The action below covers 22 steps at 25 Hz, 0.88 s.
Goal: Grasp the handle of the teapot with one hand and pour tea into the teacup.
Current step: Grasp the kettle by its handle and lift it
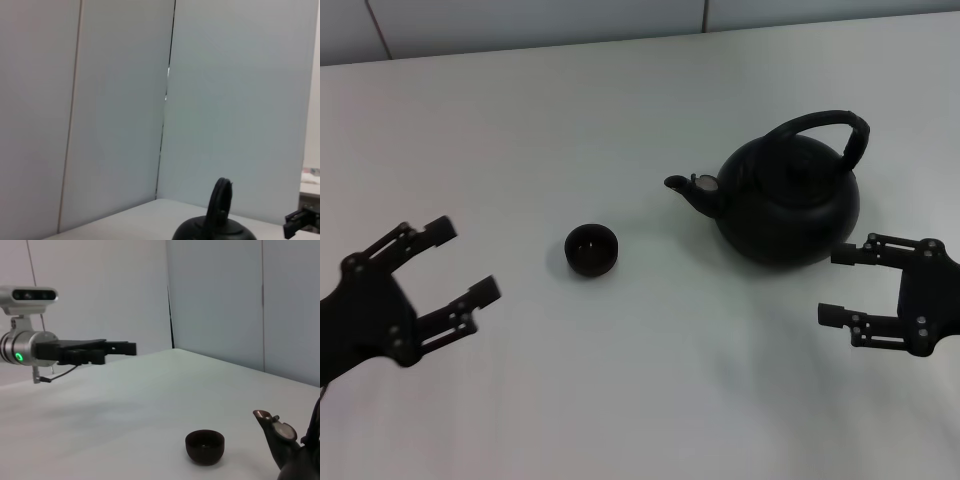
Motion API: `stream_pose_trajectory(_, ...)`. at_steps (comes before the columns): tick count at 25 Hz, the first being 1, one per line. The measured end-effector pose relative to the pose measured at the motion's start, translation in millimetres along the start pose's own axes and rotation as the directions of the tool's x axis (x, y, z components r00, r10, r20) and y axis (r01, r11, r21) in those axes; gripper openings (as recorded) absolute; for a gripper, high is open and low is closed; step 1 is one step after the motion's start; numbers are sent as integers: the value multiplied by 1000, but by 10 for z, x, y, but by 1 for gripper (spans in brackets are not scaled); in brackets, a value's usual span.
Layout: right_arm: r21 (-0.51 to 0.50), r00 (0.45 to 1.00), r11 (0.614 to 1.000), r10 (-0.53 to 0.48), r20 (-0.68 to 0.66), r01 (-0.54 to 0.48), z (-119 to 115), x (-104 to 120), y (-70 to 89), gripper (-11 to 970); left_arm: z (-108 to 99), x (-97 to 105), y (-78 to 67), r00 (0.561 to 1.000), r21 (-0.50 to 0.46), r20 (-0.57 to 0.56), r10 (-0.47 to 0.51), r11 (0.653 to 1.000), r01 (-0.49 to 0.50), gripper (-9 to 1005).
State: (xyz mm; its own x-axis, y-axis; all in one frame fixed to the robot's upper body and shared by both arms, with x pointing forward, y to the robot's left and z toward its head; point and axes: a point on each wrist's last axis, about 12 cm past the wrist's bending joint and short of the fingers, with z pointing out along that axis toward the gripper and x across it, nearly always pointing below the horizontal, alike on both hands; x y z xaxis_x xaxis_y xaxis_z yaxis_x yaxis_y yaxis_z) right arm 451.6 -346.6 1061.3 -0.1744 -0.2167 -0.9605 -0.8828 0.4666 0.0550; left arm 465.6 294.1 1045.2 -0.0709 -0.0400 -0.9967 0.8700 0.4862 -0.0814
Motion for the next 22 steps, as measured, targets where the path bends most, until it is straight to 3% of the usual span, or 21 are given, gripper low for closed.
stream_pose_trajectory(4, 1, 1000, 1000, 6, 3, -6, -19, 14, 22, 732, -208, -1, -37, 999, 17, -25, -30, 999, 31, 854)
stream_pose_trajectory(9, 4, 1000, 1000, 14, 3, -14, -32, 33, 42, 731, -289, 19, -41, 996, 30, -83, -8, 999, 10, 852)
stream_pose_trajectory(10, 4, 1000, 1000, 14, 3, -14, -32, 33, 42, 731, -365, 43, -16, 988, 30, -153, 17, 999, -12, 852)
stream_pose_trajectory(13, 5, 1000, 1000, 19, 4, -19, -38, 46, 56, 731, -419, 74, 17, 974, 35, -224, 35, 999, -28, 852)
stream_pose_trajectory(16, 6, 1000, 1000, 25, 4, -25, -45, 59, 69, 731, -419, 74, 17, 974, 35, -224, 35, 999, -28, 851)
stream_pose_trajectory(17, 7, 1000, 1000, 26, 4, -26, -46, 62, 72, 731, -467, 109, 33, 958, 41, -282, 49, 998, -40, 851)
stream_pose_trajectory(22, 3, 999, 999, 37, 10, -37, -33, 77, 92, 731, -474, 115, 29, 957, 41, -285, 52, 998, -42, 850)
